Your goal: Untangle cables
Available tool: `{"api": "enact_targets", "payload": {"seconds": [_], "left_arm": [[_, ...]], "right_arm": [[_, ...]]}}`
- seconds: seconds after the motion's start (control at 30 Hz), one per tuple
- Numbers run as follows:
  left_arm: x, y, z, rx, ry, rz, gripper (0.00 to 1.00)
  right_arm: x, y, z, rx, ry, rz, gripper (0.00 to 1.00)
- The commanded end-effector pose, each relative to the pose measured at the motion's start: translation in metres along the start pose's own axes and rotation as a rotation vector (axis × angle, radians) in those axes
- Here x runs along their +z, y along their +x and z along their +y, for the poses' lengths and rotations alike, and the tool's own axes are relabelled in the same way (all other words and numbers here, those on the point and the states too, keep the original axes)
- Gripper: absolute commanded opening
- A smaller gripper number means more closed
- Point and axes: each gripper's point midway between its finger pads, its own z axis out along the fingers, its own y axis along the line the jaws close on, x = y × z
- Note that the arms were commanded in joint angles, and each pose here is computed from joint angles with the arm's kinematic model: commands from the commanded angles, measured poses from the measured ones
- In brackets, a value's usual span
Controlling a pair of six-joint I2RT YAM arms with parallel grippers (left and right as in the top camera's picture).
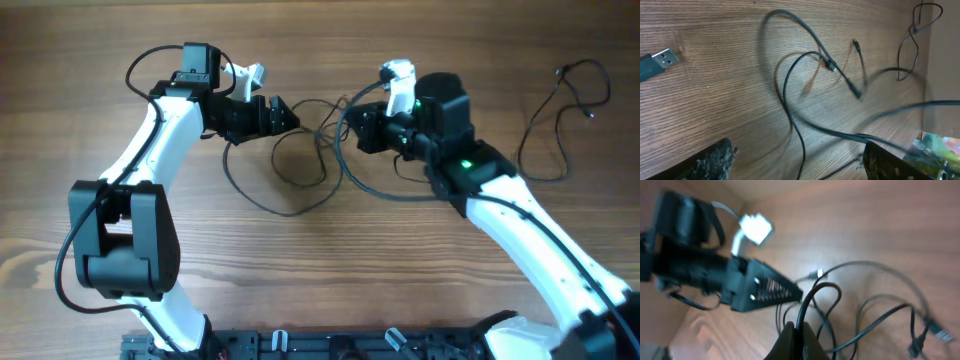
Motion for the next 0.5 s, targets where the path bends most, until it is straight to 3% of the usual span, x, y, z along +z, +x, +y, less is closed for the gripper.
{"api": "enact_targets", "payload": {"seconds": [0.0,0.47], "left_arm": [[0.002,0.003,-0.002,0.019,0.021,0.008,0.8],[0.002,0.002,-0.001,0.02,0.01,0.006,0.71]], "right_arm": [[0.016,0.014,0.005,0.078,-0.083,0.079,0.04],[0.015,-0.002,0.04,-0.006,-0.281,0.04,0.04]]}}
